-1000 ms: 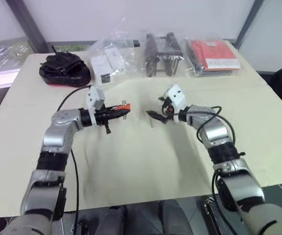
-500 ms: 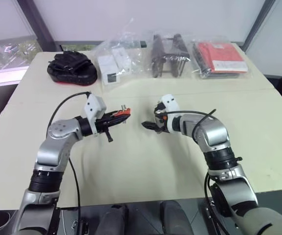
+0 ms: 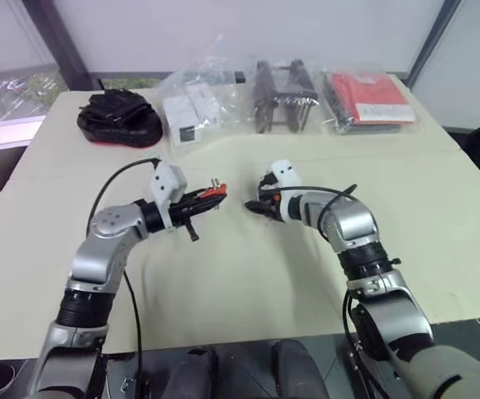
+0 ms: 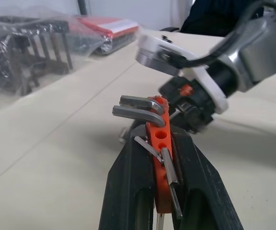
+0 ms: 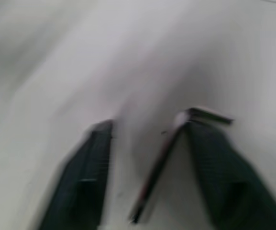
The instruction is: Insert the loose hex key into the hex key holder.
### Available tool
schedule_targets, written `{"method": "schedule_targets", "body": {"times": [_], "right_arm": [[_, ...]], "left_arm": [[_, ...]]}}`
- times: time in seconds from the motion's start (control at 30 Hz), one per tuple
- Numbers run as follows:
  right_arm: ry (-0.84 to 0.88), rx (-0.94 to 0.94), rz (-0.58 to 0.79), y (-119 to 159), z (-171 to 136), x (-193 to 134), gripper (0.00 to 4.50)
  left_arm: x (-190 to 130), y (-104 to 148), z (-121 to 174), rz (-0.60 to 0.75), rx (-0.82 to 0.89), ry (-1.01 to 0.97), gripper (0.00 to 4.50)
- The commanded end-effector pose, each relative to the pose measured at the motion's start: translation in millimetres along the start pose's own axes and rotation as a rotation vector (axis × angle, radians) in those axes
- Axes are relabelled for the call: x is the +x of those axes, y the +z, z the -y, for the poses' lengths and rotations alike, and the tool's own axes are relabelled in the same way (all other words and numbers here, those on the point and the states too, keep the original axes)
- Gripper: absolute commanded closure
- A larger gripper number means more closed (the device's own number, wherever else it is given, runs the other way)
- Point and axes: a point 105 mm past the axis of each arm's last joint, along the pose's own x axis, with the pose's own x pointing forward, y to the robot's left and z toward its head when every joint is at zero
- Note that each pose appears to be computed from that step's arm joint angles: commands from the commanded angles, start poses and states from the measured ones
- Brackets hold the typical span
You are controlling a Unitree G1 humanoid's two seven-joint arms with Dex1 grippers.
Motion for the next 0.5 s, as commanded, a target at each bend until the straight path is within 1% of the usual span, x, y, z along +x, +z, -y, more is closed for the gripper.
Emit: {"method": "schedule_targets", "body": {"times": [0.03, 0.07, 0.2, 0.3, 0.33, 0.43, 0.47, 0.5], "right_arm": [[-0.006, 0.006, -0.083, -21, 1, 11, 4.05], [-0.003, -0.001, -0.088, -22, 1, 12, 4.45], [-0.01, -0.031, -0.077, -19, 1, 12, 4.45], [-0.041, -0.065, 0.007, 3, 10, 5, 4.45], [-0.037, -0.073, 0.076, 19, 10, 2, 4.45], [-0.043, -0.098, 0.339, 74, 12, -18, 4.45], [-0.054, -0.129, 0.419, 89, 13, -26, 4.45], [-0.061, -0.153, 0.466, 98, 13, -32, 4.45]], "left_arm": [[0, 10, 0, 0.04, 0.038, 0.009, 4.5], [0, 9, 1, 0.041, 0.036, 0.013, 4.5], [-2, 5, 1, 0.039, 0.03, 0.022, 4.5], [-4, 3, 0, 0.026, 0.026, 0.019, 4.5], [-5, 2, -1, 0.018, 0.027, 0.014, 4.5], [-7, 1, -6, -0.004, 0.021, -0.014, 4.5], [-7, 2, -8, -0.006, 0.016, -0.025, 4.5], [-6, 3, -9, -0.006, 0.013, -0.032, 4.5]]}}
